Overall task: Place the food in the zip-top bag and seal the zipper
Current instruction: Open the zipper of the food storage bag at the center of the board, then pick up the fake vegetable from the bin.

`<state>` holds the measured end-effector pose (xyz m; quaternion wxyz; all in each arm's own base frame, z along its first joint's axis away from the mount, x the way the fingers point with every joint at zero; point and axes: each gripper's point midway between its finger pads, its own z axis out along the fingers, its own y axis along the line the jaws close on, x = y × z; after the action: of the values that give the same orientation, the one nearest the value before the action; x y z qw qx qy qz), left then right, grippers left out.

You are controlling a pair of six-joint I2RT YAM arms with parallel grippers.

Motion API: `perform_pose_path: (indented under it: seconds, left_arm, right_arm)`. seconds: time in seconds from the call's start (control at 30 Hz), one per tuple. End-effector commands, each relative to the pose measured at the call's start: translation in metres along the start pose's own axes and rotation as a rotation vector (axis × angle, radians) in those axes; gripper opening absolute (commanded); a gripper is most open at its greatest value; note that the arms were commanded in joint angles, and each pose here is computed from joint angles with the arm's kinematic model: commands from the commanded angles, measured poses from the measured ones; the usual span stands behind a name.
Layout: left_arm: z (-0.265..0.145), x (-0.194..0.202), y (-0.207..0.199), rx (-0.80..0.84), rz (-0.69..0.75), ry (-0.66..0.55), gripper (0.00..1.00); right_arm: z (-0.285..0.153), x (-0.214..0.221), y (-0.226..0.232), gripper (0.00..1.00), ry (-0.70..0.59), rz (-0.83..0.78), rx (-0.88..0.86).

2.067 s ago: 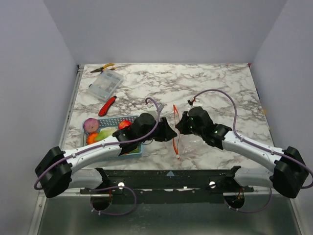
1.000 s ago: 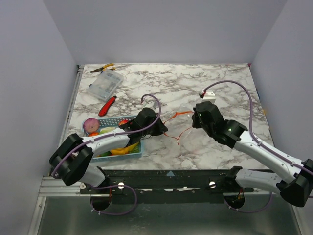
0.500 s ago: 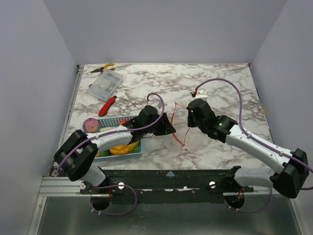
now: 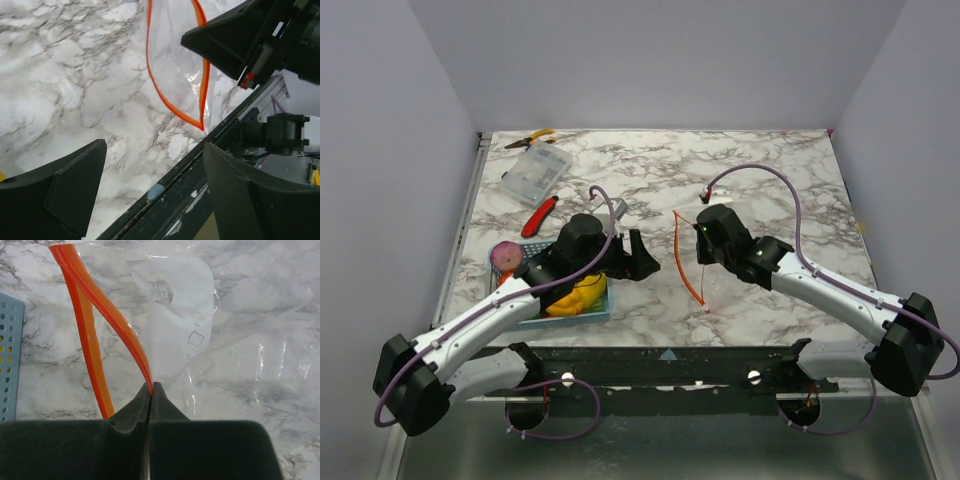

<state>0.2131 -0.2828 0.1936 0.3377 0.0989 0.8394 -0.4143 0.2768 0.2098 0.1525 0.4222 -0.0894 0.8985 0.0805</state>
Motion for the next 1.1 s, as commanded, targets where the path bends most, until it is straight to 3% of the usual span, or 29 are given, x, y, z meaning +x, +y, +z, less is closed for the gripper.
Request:
perform_pose_path:
  seconds: [0.0,0.17,0.27,0.47,0.67,1.07]
  left_arm:
    - [-0.053,0.019,0.046,-0.264,0.068,0.058,0.83]
    - [-0.119,0.014,0.094,-0.598,0.010,-0.064,0.90]
    - [-0.146,0.018,0.109,-0.713,-0.090,-0.126,0.94]
    - [-0.176,0.046,0.135,-0.940,-0.274,-0.101,0.95]
    - [-0.165,0.064,0.134,-0.983,-0.363,0.002,0.99]
    - [-0.146,0.065,0.151,-1.001,-0.358,-0.039,0.99]
  right_arm:
    - [0.003,0.007,0.009,0.01,0.013,-0.008,-0.051]
    - [0.002,0.007,0.008,0.01,0.007,-0.006,-0.053]
    - [0.003,0.006,0.010,0.01,0.005,-0.008,-0.057]
    - [0.006,0.011,0.015,0.01,0.024,-0.010,-0.077]
    - [0.007,0.015,0.014,0.01,0.029,-0.003,-0.080]
    - [0.006,0.016,0.014,0.01,0.027,-0.004,-0.086]
